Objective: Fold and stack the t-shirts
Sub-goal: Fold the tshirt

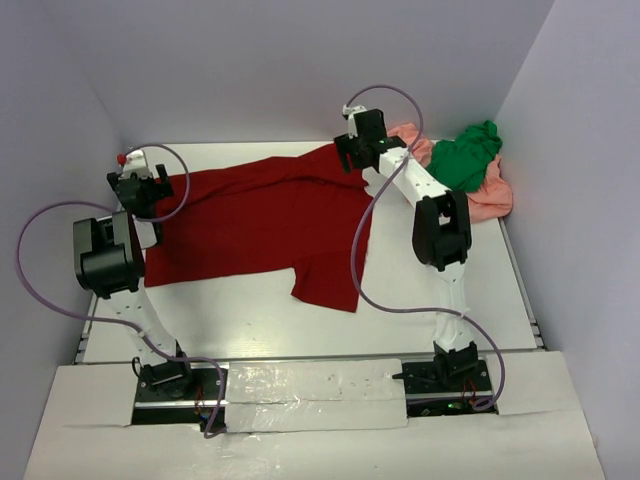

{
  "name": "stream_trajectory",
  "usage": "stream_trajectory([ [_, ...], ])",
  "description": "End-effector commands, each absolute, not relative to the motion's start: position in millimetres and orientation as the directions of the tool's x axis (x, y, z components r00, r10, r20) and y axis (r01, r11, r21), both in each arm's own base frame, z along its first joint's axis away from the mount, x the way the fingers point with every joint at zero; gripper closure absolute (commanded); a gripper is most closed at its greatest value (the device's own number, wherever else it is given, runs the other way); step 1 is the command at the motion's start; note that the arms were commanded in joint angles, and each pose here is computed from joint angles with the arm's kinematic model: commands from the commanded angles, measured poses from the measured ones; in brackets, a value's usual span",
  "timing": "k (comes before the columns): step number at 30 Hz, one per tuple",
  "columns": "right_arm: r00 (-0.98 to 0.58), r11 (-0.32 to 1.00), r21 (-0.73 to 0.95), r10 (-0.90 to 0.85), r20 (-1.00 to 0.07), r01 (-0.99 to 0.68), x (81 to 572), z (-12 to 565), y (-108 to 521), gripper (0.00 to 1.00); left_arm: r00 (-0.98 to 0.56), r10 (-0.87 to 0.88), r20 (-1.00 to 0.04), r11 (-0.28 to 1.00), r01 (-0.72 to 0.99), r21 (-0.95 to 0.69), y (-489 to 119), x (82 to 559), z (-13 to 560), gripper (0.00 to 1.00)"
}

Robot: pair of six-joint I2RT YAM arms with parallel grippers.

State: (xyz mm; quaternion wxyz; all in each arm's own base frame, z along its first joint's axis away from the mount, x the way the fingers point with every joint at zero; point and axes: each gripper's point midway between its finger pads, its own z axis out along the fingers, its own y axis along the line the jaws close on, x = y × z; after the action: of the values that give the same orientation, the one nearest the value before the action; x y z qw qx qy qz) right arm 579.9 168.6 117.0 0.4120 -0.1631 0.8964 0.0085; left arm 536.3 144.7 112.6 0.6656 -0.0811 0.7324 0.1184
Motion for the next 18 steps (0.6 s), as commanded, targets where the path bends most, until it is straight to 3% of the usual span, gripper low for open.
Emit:
stream_trajectory([
  [1,-0.55,0.946,-0.124,-0.277,-0.788,-0.299,562,179,170,0.16,-0.014,0.059,-0.998,0.967,-0.247,0.061,144,536,169,0.01],
  [13,-0.516,0.904,0.001,-0.243,-0.822,-0.427,526,189,210,0.16,-0.103,-0.08,-0.991,0.991,-0.115,-0.068,112,524,165,0.01],
  [18,-0.557,0.889,0.03,-0.259,-0.789,-0.456,519,173,226,0.18,-0.163,-0.12,-0.979,0.99,-0.086,-0.107,103,527,156,0.06],
])
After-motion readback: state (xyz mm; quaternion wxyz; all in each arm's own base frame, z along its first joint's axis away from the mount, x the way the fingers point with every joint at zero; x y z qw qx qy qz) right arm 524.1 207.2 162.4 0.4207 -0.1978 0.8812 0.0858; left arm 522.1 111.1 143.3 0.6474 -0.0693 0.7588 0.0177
